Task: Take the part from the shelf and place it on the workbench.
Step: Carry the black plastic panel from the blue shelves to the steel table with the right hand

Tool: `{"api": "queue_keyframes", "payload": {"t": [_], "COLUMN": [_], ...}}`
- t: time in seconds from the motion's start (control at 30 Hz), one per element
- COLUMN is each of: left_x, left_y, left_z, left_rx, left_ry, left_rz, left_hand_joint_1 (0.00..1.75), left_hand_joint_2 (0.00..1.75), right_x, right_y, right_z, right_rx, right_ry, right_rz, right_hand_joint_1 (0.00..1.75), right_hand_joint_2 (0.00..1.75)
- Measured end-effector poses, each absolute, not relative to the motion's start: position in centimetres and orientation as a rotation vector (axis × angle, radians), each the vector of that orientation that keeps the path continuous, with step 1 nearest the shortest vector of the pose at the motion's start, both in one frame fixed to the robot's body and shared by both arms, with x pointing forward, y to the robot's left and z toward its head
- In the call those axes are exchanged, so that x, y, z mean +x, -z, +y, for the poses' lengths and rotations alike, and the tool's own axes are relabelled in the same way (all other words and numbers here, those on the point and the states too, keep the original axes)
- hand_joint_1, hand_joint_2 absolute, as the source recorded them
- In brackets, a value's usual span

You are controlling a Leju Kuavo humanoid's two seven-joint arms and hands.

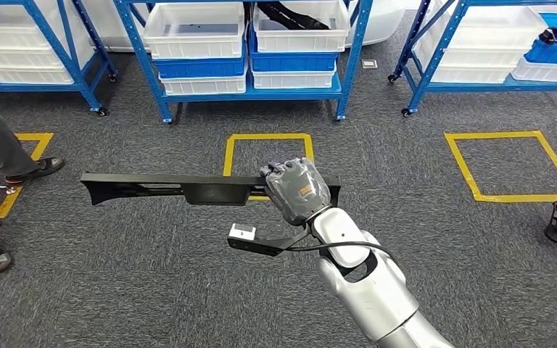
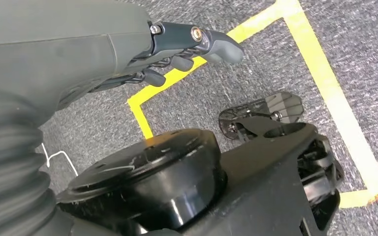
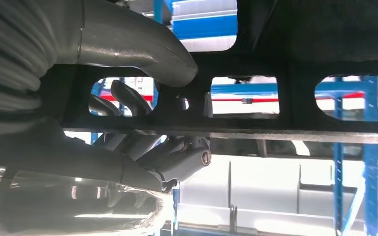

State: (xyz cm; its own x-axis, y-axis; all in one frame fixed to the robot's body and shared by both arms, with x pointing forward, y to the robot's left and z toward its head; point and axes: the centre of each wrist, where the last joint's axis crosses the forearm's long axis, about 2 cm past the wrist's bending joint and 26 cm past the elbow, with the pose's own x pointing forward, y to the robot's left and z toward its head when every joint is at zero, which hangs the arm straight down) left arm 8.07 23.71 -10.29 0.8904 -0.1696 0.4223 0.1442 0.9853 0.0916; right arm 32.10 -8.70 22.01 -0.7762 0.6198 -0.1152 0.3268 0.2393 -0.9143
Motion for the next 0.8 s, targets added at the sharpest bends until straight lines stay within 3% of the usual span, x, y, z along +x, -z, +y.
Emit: {"api": "queue_keyframes", "payload": {"t": [0.8], "left_x": [8.09], "left_y": [10.28], "left_z": [23.74], "left_rx": [0.076], "left_ry": [0.171], "left_rz": [-0.438], "left_hand_joint_1": [0.0], "left_hand_joint_2": [1.75], "right_x": [31.72], "right_y": [-21.97], "right_z": [-8.46], "right_rx": [-0.895], "right_ry": [-1.563], "right_rz": [-2.252], "right_hand_joint_1": [1.71], "right_hand_joint_2": [1.75]}}
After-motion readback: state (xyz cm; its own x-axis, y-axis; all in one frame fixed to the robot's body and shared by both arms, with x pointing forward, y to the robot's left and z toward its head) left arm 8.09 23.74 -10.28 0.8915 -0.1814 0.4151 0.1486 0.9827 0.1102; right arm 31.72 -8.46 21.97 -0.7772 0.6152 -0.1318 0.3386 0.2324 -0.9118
